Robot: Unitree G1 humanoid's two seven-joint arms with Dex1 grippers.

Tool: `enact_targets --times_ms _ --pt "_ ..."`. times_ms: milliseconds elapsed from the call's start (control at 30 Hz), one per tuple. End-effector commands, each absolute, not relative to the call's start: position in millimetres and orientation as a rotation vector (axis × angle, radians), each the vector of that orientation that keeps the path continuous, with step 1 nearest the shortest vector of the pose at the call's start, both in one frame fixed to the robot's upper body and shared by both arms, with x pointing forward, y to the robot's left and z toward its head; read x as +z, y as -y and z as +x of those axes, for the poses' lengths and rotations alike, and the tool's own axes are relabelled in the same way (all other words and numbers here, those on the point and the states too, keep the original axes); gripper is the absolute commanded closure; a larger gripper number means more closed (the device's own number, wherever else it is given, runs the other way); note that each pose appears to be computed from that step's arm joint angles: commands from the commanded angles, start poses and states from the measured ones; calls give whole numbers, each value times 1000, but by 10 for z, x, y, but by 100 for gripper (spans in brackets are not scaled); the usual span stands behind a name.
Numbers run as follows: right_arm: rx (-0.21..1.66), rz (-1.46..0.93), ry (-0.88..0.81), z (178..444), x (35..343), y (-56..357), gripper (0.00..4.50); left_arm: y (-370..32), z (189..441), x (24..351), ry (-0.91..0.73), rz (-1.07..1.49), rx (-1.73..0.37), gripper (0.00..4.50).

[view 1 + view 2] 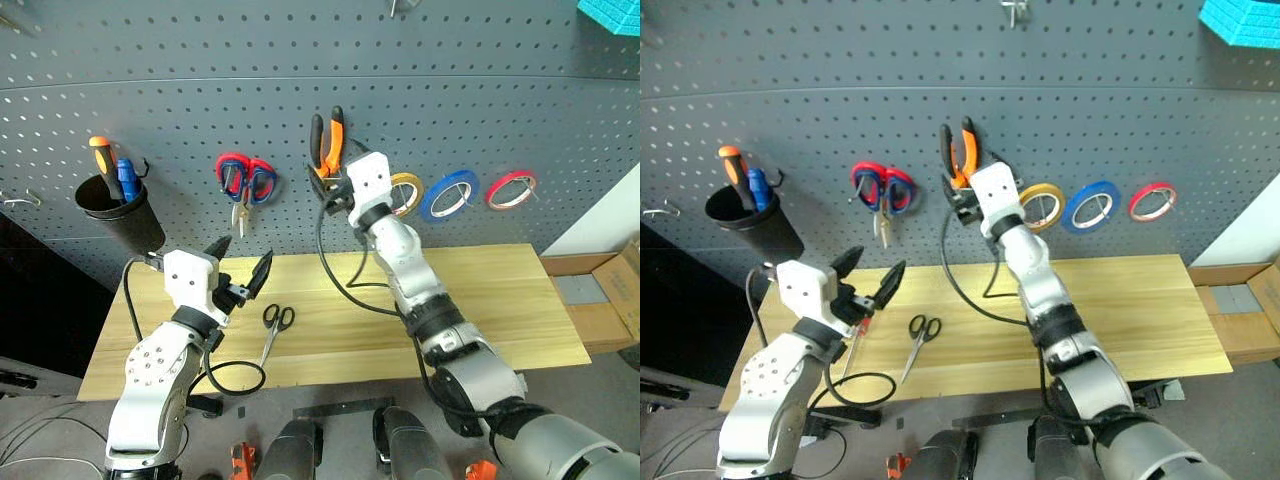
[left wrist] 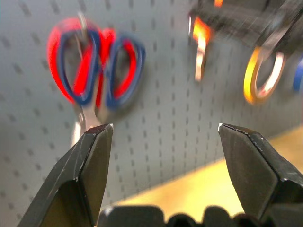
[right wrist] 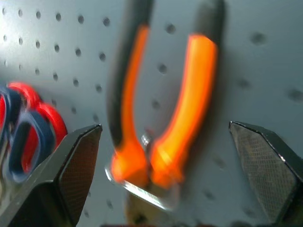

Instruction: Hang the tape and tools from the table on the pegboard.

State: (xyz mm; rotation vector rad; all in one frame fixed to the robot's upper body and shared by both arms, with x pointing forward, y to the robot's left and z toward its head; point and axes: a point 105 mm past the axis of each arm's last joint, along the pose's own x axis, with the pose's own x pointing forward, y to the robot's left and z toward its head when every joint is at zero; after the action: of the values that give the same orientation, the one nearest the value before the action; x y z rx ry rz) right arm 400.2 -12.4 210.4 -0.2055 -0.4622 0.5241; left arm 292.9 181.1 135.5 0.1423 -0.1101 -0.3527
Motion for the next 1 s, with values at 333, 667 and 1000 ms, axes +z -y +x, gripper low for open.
enact_targets --times_ms 333,667,1000 --pt "1188 -283 -209 2728 1179 611 3 -1799 2889 386 -396 113 -401 70" --pt "1169 -303 -198 2736 931 390 3 -1681 2817 52 -633 162 -337 70" --pt "1177 -304 -191 2673 857 360 3 -1758 2837 -101 -684 145 -209 70"
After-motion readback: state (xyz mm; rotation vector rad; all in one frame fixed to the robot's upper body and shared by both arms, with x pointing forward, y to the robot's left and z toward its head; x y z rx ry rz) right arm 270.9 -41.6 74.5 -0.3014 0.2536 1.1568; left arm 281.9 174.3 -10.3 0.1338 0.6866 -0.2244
